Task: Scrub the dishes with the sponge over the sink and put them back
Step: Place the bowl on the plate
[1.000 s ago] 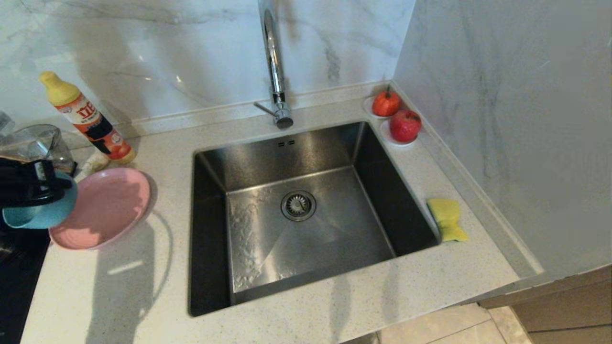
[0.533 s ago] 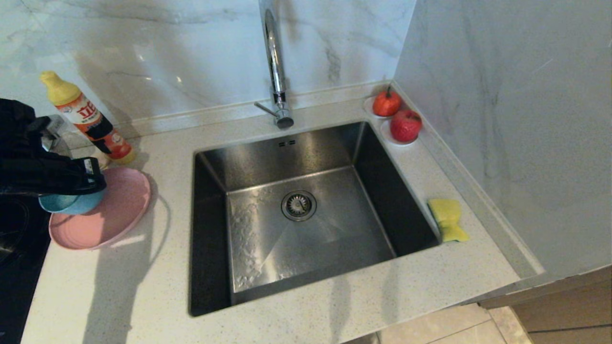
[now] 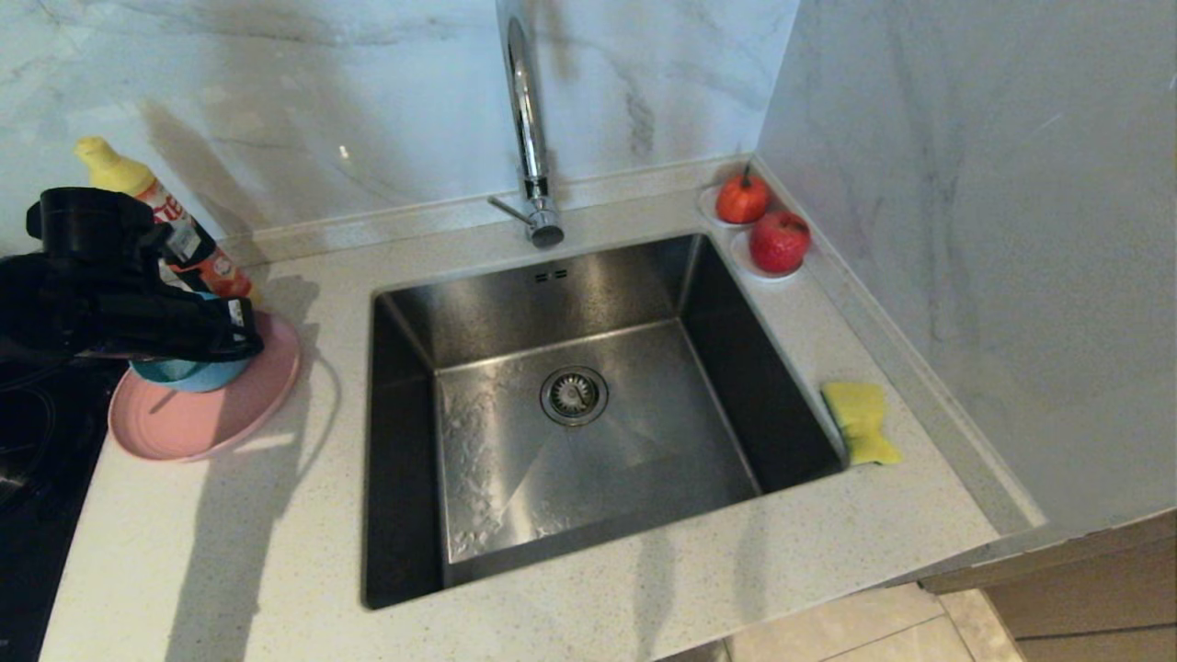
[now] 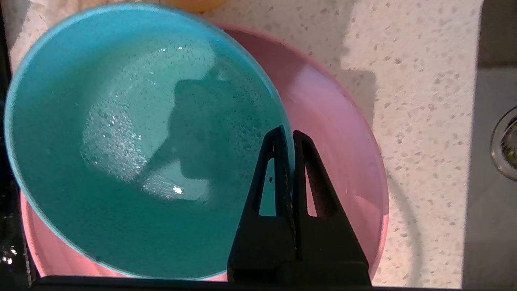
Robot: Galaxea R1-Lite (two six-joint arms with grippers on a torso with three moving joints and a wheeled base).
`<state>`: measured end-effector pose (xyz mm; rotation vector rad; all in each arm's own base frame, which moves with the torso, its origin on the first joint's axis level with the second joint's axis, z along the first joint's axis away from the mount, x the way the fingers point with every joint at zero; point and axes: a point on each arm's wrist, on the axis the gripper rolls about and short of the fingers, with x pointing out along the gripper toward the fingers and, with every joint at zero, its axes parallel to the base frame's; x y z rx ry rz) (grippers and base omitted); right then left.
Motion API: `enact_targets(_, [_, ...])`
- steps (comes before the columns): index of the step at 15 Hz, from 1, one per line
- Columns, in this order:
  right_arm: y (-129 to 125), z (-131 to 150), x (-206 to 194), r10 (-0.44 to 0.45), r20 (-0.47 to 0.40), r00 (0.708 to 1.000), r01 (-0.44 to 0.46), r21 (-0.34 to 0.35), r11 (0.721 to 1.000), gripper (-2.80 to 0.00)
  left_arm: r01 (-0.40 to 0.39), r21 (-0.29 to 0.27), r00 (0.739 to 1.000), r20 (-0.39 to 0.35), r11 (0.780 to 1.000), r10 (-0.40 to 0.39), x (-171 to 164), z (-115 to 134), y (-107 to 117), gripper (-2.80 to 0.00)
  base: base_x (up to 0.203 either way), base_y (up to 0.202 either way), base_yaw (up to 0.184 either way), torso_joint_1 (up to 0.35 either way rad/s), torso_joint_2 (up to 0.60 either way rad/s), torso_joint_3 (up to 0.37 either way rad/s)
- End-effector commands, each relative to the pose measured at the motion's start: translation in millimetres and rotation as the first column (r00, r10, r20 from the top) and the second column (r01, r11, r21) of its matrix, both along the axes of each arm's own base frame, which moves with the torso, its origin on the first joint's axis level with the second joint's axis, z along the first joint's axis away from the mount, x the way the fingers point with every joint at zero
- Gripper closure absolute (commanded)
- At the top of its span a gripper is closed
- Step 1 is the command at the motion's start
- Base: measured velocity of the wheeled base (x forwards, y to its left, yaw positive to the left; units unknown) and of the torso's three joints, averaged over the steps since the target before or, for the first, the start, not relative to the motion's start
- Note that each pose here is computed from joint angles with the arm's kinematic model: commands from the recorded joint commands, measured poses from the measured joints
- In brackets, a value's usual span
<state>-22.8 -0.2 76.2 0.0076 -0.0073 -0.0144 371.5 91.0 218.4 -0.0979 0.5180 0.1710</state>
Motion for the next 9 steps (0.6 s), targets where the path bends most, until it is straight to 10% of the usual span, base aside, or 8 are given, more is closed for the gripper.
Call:
enact_targets(1, [0,0,0,0.0,-0.001,1.0,0.0,0.0,1.0,0.0,0.008,-0.005,0.999,-0.049,1.0,-0.009,0,0,-1,0.0,0.0,0.0,0.0,0.0,0.0,0.0])
enact_targets(9, [0,0,0,0.001,-0.001,1.0,-0.001,0.0,1.0,0.0,0.044,-0.058,0.992,-0.118,0.997,-0.051,-27,17,-8,0.0,0.0,0.0,0.0,0.0,0.0,0.0])
